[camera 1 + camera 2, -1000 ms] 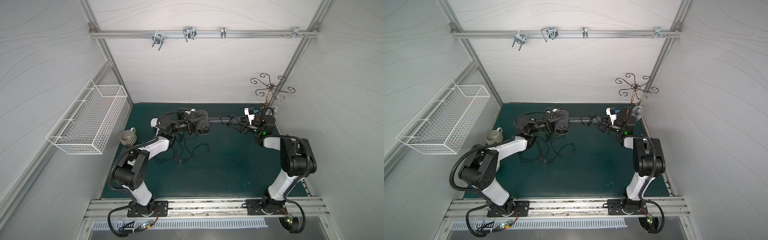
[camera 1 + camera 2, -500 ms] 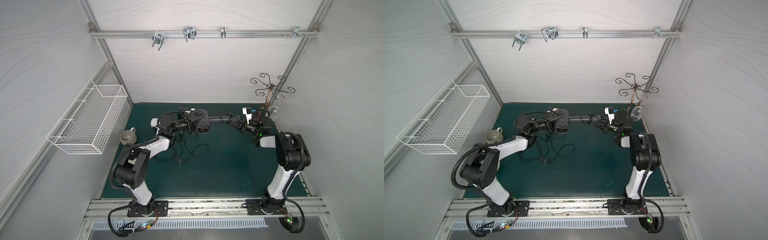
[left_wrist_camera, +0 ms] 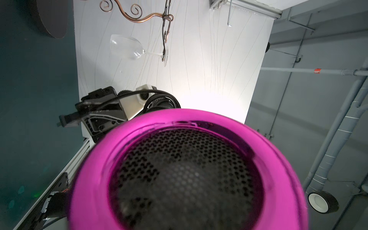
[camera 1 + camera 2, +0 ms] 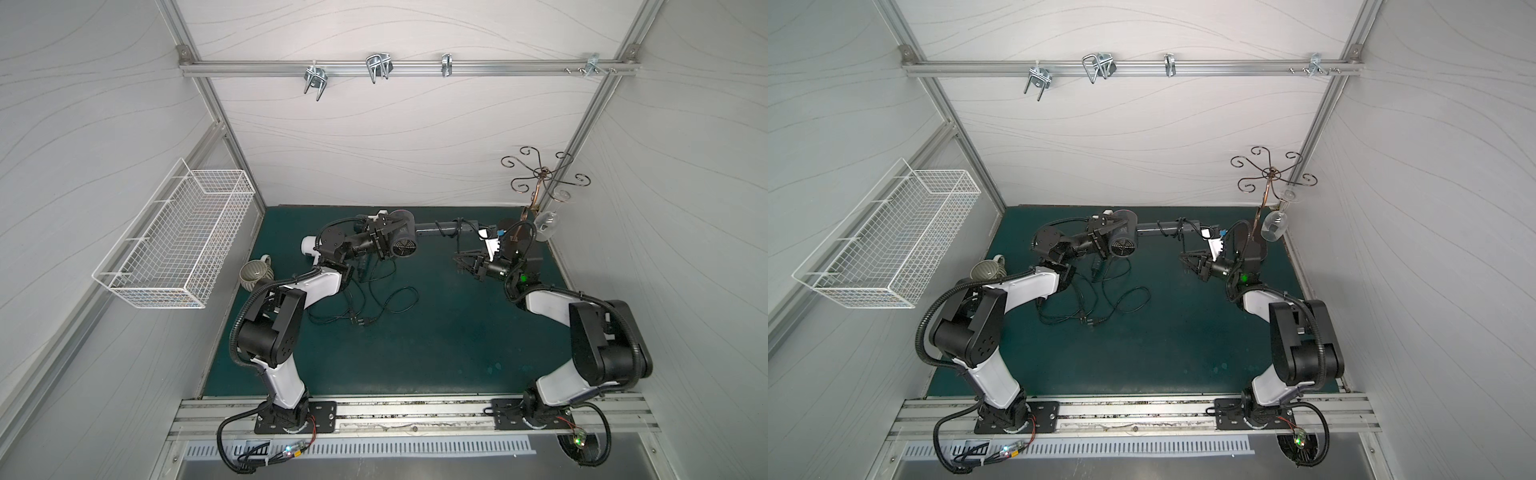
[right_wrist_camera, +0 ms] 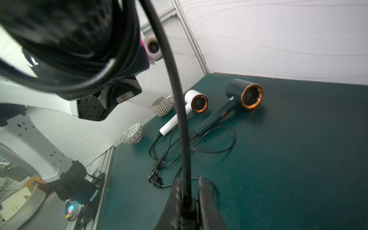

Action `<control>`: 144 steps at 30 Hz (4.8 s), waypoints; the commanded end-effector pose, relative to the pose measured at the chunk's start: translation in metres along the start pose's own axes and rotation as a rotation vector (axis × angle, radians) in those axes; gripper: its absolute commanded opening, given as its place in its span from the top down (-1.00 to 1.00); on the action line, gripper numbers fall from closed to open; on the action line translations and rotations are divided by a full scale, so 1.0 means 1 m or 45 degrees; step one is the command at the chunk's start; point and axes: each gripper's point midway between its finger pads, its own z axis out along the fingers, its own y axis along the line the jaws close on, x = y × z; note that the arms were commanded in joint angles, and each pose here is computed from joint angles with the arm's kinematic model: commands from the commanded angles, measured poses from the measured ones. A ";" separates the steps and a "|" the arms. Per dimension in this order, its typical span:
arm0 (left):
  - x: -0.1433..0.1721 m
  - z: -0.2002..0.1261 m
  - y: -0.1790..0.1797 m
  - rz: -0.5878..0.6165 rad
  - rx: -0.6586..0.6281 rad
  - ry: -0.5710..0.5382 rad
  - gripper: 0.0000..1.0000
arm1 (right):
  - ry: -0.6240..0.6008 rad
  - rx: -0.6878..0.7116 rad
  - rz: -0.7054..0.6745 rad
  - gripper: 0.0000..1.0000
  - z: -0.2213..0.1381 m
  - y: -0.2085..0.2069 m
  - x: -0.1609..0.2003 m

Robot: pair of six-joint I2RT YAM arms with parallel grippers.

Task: Wrap the cord around the hair dryer
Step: Wrap the power cord around the hair dryer.

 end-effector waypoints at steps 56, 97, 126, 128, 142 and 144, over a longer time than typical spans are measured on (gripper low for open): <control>0.006 -0.062 0.139 -0.366 -0.580 -0.295 1.00 | 0.611 0.070 -0.066 1.00 0.007 0.068 0.021; 0.030 -0.039 0.175 -0.705 -0.505 -0.339 1.00 | 1.073 0.103 0.140 0.88 0.053 -0.020 0.130; 0.038 -0.034 0.181 -0.746 -0.496 -0.324 1.00 | 1.117 0.275 0.107 -0.50 0.046 -0.046 0.121; 0.038 -0.035 0.183 -0.754 -0.498 -0.328 1.00 | 1.106 0.287 0.114 -0.51 0.044 -0.049 0.117; 0.035 -0.031 0.185 -0.796 -0.463 -0.347 1.00 | 1.104 0.289 0.232 -0.65 0.022 -0.056 0.114; 0.035 -0.028 0.184 -0.811 -0.446 -0.352 1.00 | 1.121 0.301 0.248 -0.66 0.019 -0.057 0.117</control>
